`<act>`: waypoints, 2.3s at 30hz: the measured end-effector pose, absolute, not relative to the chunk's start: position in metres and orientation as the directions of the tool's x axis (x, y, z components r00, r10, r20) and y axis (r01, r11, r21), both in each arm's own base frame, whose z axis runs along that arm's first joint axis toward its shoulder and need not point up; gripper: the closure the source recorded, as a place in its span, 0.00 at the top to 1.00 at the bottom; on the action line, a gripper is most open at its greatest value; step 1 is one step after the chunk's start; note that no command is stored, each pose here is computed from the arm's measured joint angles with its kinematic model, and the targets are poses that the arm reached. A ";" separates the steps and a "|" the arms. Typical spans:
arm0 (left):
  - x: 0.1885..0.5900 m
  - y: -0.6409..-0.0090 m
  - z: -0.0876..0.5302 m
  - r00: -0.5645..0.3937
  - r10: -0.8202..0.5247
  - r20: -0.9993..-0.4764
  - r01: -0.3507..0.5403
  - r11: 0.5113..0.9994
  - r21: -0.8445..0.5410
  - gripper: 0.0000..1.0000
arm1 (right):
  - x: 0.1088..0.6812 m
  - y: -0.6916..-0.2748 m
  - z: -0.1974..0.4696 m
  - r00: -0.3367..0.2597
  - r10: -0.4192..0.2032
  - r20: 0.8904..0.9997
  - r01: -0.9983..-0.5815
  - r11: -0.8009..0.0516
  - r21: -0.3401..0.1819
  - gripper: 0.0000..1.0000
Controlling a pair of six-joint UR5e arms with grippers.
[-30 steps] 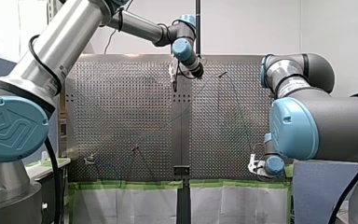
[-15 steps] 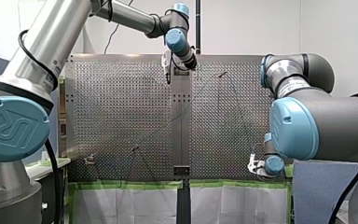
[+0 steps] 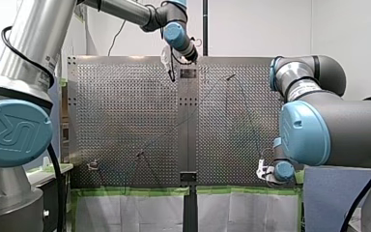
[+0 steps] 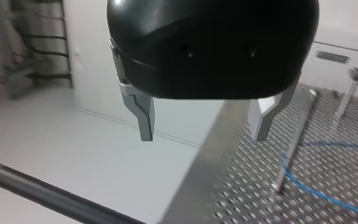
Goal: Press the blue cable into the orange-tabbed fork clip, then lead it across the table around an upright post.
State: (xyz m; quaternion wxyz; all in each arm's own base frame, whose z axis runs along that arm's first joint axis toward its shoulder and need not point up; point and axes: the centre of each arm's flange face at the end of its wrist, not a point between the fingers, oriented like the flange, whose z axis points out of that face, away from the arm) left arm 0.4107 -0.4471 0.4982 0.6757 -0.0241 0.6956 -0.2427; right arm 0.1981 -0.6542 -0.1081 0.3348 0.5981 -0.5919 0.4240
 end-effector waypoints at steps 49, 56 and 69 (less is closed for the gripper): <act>0.329 -0.427 0.426 -0.028 -0.617 -0.787 0.320 0.740 -0.592 1.00 | 0.201 -0.652 -0.109 -0.048 -0.433 0.900 -0.992 -0.084 -0.094 0.00; 0.335 -0.433 0.369 -0.067 -0.591 -0.804 0.292 0.759 -0.582 1.00 | 0.201 -0.653 -0.108 -0.047 -0.432 0.901 -0.992 -0.085 -0.092 0.00; 0.335 -0.423 0.302 -0.082 -0.549 -0.832 0.253 0.796 -0.550 1.00 | 0.203 -0.653 -0.108 -0.031 -0.432 0.901 -0.992 -0.094 -0.079 0.00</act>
